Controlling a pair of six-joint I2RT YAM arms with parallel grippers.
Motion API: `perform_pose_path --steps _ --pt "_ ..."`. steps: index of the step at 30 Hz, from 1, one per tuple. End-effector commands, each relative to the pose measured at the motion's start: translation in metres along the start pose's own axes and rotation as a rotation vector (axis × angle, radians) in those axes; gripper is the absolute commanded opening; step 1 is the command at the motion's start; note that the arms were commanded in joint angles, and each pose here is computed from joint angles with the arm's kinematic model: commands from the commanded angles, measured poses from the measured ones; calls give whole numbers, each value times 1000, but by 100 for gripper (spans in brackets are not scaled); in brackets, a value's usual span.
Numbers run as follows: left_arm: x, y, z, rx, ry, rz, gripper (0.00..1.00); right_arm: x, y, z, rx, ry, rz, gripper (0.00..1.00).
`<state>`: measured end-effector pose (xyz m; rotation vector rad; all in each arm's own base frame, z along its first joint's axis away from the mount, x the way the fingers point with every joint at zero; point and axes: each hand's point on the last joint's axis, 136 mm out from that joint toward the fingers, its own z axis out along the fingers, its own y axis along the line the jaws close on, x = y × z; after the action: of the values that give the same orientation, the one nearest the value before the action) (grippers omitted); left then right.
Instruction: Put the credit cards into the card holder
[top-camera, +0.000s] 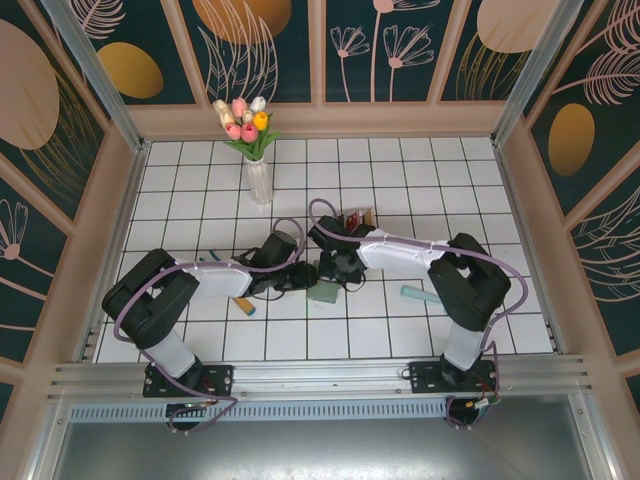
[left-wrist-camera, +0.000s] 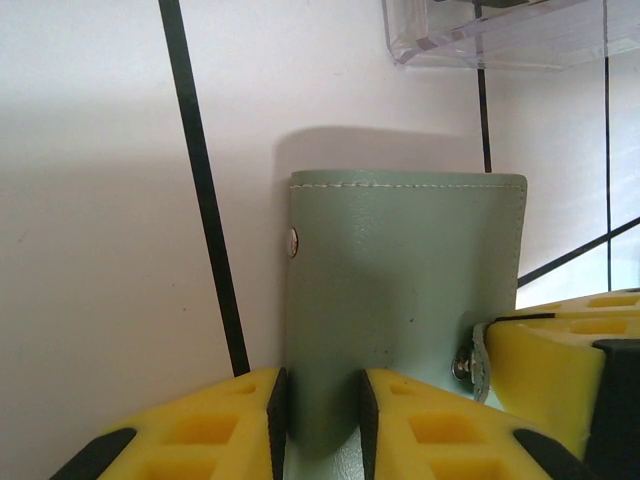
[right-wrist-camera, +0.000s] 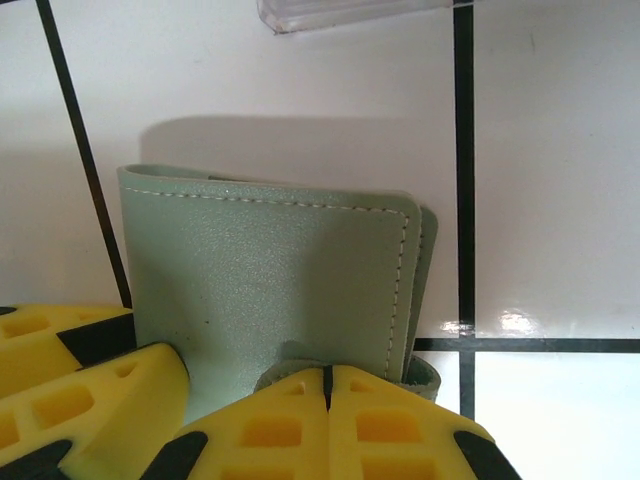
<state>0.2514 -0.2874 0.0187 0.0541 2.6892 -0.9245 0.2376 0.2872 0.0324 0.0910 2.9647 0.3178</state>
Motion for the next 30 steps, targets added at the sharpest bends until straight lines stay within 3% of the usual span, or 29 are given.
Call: perform_pose_path --steps 1,7,14,24,30 --pt "13 8 7 -24 42 2 27 18 -20 24 124 82 -30 3" --pt "12 7 5 -9 13 -15 25 28 -17 41 178 169 -75 2" --pt "5 15 -13 -8 -104 -86 23 45 -31 66 366 271 -132 1" --pt "-1 48 -71 -92 -348 -196 25 63 -51 109 599 382 -254 1" --pt "-3 66 -106 -147 -469 -219 28 77 -39 145 609 394 -240 1"
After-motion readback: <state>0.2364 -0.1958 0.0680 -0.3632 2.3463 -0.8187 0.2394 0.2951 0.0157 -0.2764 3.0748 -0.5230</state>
